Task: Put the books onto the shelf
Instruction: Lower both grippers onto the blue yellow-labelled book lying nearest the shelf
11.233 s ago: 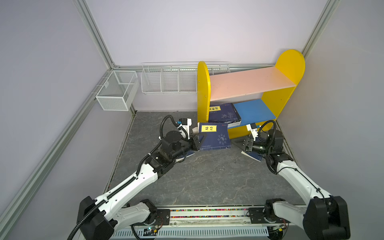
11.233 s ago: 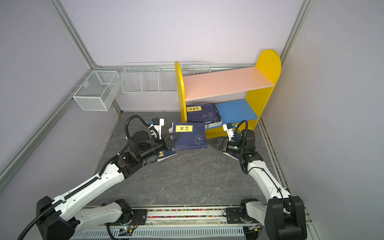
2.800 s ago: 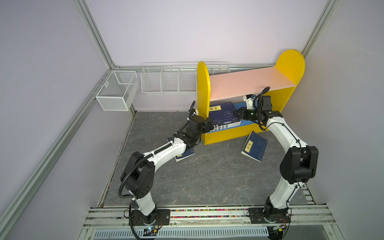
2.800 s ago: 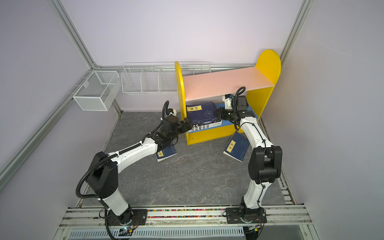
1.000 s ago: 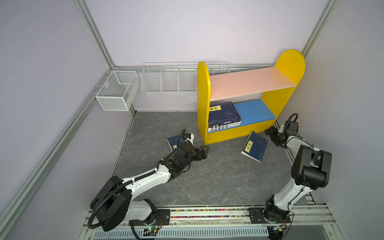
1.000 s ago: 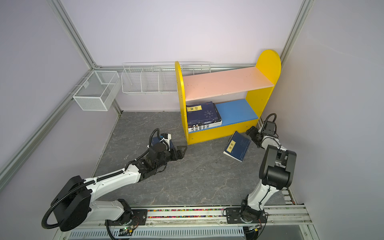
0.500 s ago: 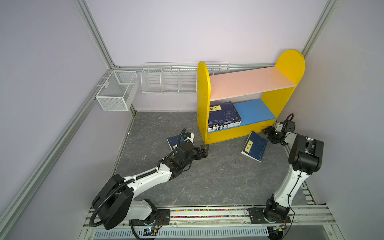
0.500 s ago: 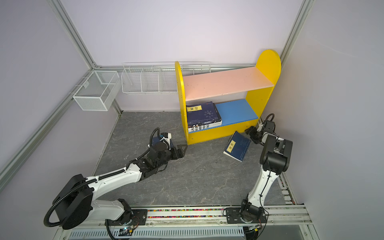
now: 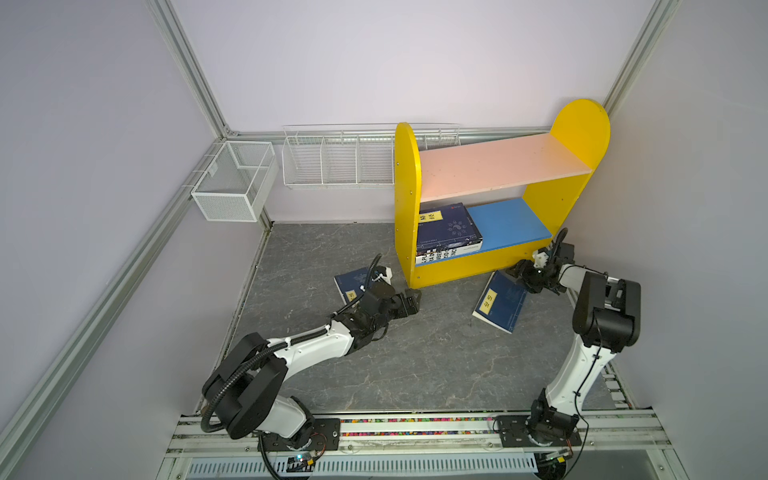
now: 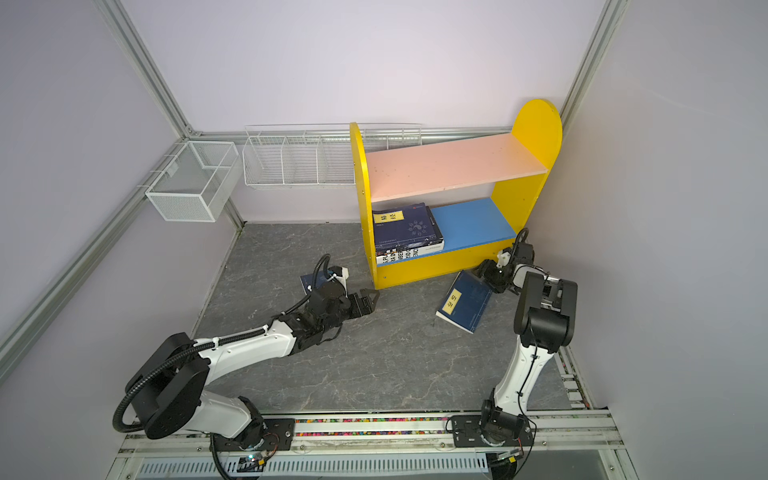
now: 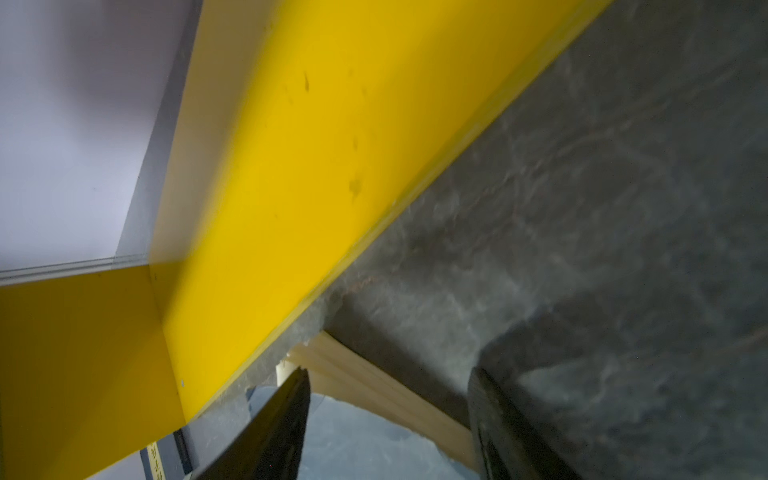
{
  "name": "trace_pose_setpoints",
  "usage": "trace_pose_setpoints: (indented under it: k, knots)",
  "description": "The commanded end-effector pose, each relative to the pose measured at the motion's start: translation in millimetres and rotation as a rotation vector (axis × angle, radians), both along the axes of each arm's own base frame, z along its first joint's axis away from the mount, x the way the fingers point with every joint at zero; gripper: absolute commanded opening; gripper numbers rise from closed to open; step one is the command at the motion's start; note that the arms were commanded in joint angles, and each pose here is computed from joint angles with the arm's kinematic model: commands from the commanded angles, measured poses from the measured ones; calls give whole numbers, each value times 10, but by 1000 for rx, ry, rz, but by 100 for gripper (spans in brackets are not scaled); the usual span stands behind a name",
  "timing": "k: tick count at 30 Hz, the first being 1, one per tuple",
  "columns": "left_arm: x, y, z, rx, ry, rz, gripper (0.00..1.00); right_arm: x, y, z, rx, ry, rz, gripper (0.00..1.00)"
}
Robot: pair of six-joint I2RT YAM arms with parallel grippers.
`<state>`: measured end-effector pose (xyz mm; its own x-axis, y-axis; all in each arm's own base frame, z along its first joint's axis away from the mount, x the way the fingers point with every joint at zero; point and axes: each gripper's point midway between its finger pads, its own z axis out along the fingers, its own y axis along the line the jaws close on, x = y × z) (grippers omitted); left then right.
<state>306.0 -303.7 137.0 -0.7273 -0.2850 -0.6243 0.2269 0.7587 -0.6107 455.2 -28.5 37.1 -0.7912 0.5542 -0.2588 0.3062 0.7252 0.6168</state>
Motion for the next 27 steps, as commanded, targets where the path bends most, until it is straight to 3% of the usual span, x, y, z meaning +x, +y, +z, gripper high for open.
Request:
trace_pose_setpoints:
  k: [1, 5, 10, 14, 20, 27]
  knots:
    - [-18, -121, 1, -38, 42, -23, 92, -495, 217, -212, 9, 169, -14, 64]
    - [-154, -284, -130, -57, 127, -114, 91, -672, 418, -157, 17, 179, -22, 64]
    - [-536, -646, -362, -4, 209, -241, 90, -820, 722, -90, 42, 180, 1, 64]
    - [-808, -984, -552, -33, 285, -298, 90, -936, 996, -56, 52, 175, 40, 64]
    - [-784, -1113, -828, -168, 384, -217, 89, -1201, 1187, -157, 71, 206, 67, 64]
    - [-607, -1160, -678, -199, 336, -190, 89, -1425, 1306, -152, 76, 217, 101, 64]
